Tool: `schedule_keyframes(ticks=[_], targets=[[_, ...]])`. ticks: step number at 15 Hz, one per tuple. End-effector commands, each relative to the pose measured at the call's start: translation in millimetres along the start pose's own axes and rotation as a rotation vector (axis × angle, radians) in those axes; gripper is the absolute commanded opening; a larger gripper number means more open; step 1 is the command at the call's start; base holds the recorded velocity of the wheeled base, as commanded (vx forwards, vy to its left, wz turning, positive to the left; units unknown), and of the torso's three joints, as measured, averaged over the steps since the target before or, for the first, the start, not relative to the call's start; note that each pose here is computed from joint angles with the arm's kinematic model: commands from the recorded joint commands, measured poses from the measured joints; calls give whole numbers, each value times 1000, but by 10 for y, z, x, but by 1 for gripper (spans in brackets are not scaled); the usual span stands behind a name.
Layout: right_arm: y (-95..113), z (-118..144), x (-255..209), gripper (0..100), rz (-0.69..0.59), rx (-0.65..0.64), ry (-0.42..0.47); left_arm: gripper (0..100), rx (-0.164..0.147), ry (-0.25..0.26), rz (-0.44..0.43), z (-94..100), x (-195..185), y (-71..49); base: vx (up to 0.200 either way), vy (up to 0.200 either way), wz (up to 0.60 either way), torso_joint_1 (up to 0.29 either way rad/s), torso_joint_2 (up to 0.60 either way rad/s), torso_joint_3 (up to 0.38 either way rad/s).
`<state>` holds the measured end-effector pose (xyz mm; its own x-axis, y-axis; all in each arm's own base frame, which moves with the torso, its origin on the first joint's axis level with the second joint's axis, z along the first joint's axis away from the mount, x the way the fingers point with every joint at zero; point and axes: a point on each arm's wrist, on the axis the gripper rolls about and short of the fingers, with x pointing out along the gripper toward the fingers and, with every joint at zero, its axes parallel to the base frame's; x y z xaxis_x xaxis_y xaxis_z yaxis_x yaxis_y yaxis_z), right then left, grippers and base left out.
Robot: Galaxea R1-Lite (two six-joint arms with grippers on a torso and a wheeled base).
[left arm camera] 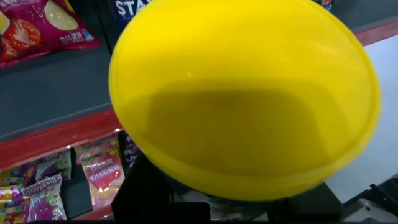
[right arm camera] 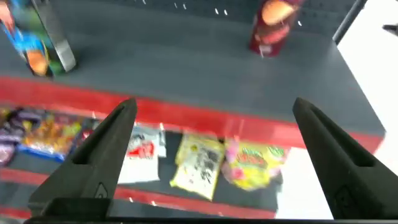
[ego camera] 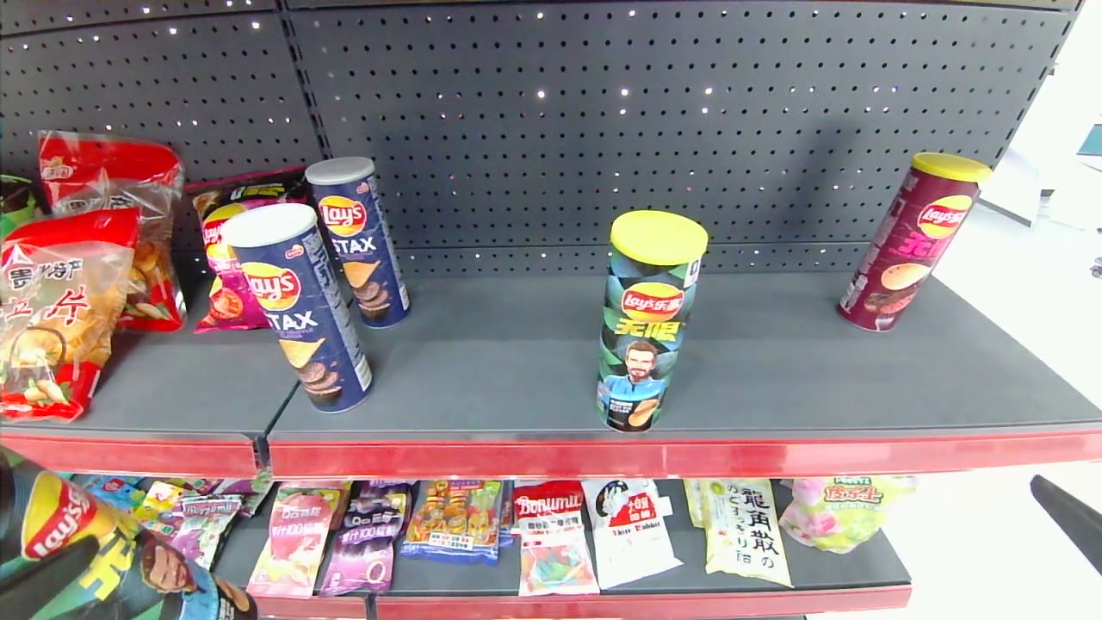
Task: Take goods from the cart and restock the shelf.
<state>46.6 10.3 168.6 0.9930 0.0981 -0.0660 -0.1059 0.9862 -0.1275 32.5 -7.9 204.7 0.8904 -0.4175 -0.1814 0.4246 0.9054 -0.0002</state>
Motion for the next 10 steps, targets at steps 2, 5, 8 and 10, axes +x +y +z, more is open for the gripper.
schedule_keyframes(ticks=[2,5,8,10], targets=[[-120,-161,-589,100,-103,-17,-25,0,-12,17,-3,35,108,71,0,0,0,0,0,0],[-67,-200,-739,100,-356,33,96,0,3,-8,-2,93,173,117,0,0,0,0,0,0],[29,-505,-761,100,-436,58,112,0,5,-13,-1,97,167,114,0,0,0,0,0,0],[69,-712,-685,100,-299,63,72,0,9,-20,-1,107,159,110,0,0,0,0,0,0]])
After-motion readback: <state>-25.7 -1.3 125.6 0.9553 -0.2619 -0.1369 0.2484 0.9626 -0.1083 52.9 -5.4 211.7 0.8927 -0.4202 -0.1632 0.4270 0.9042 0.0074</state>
